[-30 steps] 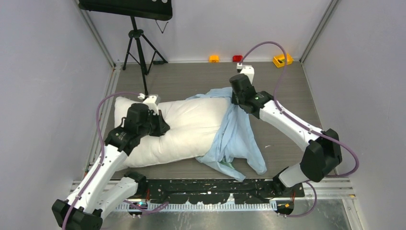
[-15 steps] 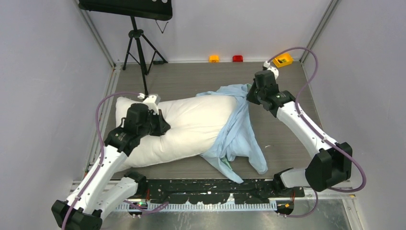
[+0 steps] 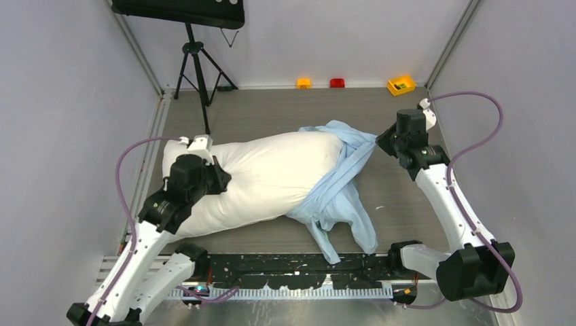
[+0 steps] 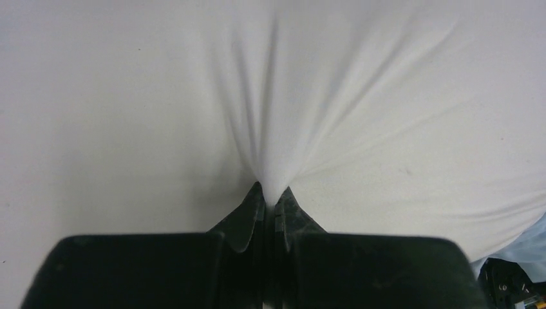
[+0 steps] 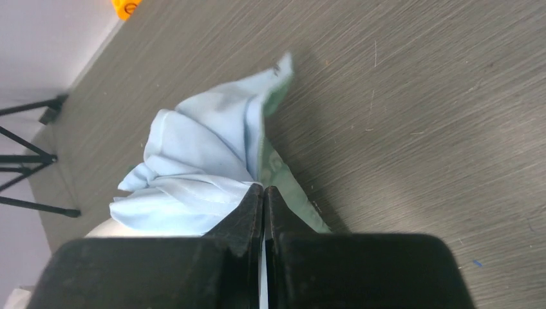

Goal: Remove the pillowcase from the pillow

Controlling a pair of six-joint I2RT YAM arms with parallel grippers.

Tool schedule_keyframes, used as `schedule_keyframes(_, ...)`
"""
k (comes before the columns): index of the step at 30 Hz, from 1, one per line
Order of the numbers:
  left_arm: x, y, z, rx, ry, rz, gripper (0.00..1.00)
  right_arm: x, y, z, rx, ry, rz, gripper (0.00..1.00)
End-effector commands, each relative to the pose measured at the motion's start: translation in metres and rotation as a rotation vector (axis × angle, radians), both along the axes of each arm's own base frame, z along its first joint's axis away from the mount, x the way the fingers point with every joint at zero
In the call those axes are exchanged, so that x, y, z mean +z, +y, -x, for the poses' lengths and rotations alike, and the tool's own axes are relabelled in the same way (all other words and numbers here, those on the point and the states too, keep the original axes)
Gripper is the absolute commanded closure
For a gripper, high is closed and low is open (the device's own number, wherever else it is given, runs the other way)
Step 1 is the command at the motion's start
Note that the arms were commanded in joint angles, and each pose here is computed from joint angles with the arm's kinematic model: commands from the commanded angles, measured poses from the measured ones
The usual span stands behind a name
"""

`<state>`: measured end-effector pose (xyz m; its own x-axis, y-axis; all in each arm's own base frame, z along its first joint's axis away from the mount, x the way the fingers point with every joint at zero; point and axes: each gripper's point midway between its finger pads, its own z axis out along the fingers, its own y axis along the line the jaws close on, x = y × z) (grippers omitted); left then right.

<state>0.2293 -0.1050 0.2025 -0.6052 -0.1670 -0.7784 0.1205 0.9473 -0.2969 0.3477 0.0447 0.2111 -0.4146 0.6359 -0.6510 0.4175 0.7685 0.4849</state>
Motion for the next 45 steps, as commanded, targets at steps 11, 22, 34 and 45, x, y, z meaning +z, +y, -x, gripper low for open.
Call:
schedule_keyframes(11, -0.014, 0.095, 0.019, 0.376, 0.033, -0.287, 1.0, 0.085, -0.127, 0.037, -0.644, -0.261, 0.151, 1.0)
schedule_keyframes(22, 0.013, 0.151, 0.043, 0.724, -0.072, -0.32, 1.0, 0.106, -0.154, 0.093, -0.849, -0.363, 0.144, 1.0)
schedule_keyframes(34, 0.001, 0.085, 0.022, 0.335, -0.108, -0.174, 1.0, 0.13, 0.001, 0.029, 0.162, -0.495, -0.03, 1.0)
schedule_keyframes(45, 0.017, 0.006, 0.003, 0.035, -0.069, 0.061, 1.0, 0.208, 0.033, -0.009, 0.344, -0.618, -0.075, 1.0)
